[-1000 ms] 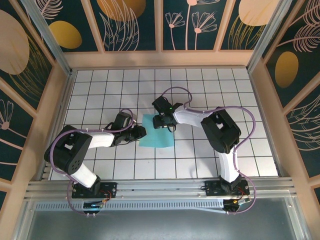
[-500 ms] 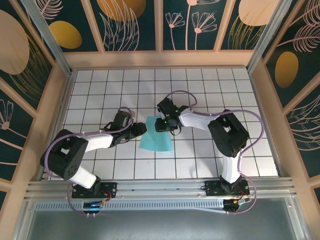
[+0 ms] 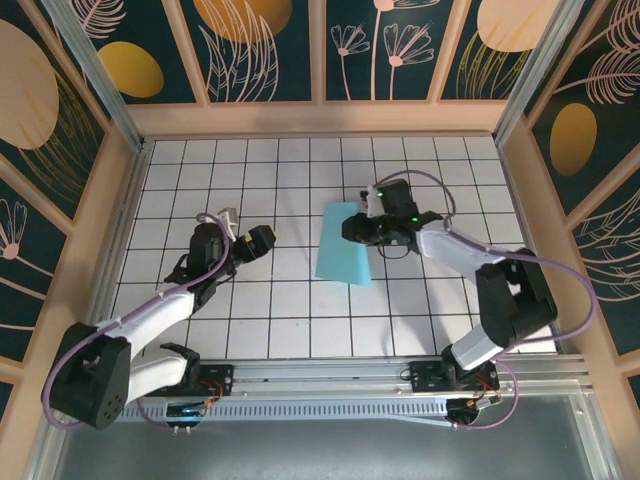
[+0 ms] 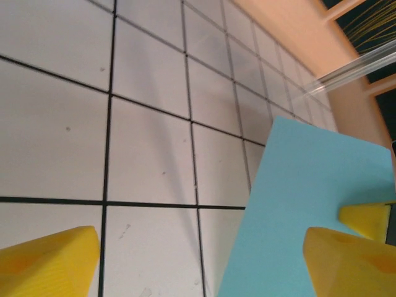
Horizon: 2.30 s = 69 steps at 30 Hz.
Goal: Fold a paper plane with a square sheet of paper (fold left side to right side)
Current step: Pick up the square sheet of paper from the center of the table, then place a square sheet of paper at the center of the table.
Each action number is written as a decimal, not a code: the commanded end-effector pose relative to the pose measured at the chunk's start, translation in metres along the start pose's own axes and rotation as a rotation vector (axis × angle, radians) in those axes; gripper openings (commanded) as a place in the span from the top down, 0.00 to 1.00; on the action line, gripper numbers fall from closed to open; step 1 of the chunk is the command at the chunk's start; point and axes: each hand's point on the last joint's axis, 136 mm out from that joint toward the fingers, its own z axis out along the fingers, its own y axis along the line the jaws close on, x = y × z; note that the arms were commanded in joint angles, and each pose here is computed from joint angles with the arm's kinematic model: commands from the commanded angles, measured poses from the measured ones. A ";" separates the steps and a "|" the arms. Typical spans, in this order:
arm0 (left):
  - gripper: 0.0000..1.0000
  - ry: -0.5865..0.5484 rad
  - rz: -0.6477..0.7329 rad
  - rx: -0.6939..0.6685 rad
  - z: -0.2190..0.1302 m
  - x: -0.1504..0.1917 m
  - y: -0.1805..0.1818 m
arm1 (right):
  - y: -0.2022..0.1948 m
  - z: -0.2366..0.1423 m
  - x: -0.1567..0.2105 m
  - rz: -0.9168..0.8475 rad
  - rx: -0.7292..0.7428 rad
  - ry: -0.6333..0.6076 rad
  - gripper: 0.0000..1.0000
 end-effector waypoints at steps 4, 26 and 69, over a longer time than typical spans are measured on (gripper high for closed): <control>0.07 -0.037 0.086 0.307 -0.022 -0.015 -0.066 | 0.038 -0.054 -0.028 -0.097 -0.242 -0.112 0.72; 0.01 0.092 0.354 0.806 -0.069 -0.014 -0.175 | 0.178 -0.154 0.000 -0.468 -0.729 -0.138 0.77; 0.99 0.331 0.107 0.444 0.020 0.030 -0.114 | 0.072 -0.116 -0.033 -0.173 -0.256 -0.237 0.31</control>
